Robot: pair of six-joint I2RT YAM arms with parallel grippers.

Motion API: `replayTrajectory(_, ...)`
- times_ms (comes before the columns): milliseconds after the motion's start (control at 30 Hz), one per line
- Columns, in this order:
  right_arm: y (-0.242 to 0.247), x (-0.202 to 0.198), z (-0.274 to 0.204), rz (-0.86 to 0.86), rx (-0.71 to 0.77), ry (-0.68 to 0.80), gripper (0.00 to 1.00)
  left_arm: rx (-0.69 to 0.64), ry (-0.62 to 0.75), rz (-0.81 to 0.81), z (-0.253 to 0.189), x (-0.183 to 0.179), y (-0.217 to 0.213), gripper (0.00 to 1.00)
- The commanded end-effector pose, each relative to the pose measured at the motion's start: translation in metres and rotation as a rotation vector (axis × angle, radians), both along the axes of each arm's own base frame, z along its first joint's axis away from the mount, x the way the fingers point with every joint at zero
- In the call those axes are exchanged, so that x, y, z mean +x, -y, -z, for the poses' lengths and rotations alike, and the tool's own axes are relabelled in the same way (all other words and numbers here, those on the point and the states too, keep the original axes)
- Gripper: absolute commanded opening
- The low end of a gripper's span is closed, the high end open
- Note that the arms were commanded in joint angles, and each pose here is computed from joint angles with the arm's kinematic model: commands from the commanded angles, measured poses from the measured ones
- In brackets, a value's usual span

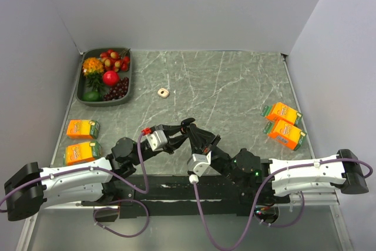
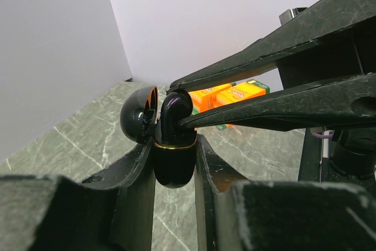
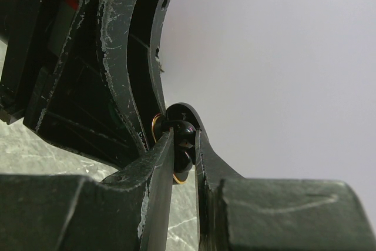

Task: Insert the wireless bluetooth earbuds into the charging case
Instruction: Place the earbud in the charging case.

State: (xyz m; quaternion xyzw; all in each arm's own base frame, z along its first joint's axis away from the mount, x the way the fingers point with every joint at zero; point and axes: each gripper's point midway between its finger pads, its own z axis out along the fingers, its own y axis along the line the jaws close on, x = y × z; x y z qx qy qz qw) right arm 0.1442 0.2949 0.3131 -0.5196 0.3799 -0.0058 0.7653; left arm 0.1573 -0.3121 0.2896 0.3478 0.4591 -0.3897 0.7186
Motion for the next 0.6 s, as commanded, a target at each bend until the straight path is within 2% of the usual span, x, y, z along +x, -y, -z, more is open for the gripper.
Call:
replayTrajectory(0, -0.0121, -0.0121, 0.0069, -0.077, -0.025, -0.031, 0.18, -0.137, 0.065, -0.015, -0.0428, -0.0030, -0.0106, 0.01)
replayTrajectory(233, -0.0123, -0.0140, 0.0034, -0.085, -0.008, -0.030, 0.25, -0.135, 0.064, -0.018, -0.0415, -0.0019, -0.0097, 0.01)
replayTrajectory(400, -0.0120, -0.0162, 0.0021, -0.097, -0.007, -0.026, 0.18, -0.138, 0.064, -0.029, -0.0420, -0.0001, -0.0105, 0.01)
replayTrajectory(567, -0.0121, -0.0195, 0.0010, -0.110, -0.002, -0.029, 0.16, -0.138, 0.060, -0.038, -0.0407, 0.0017, -0.0105, 0.01)
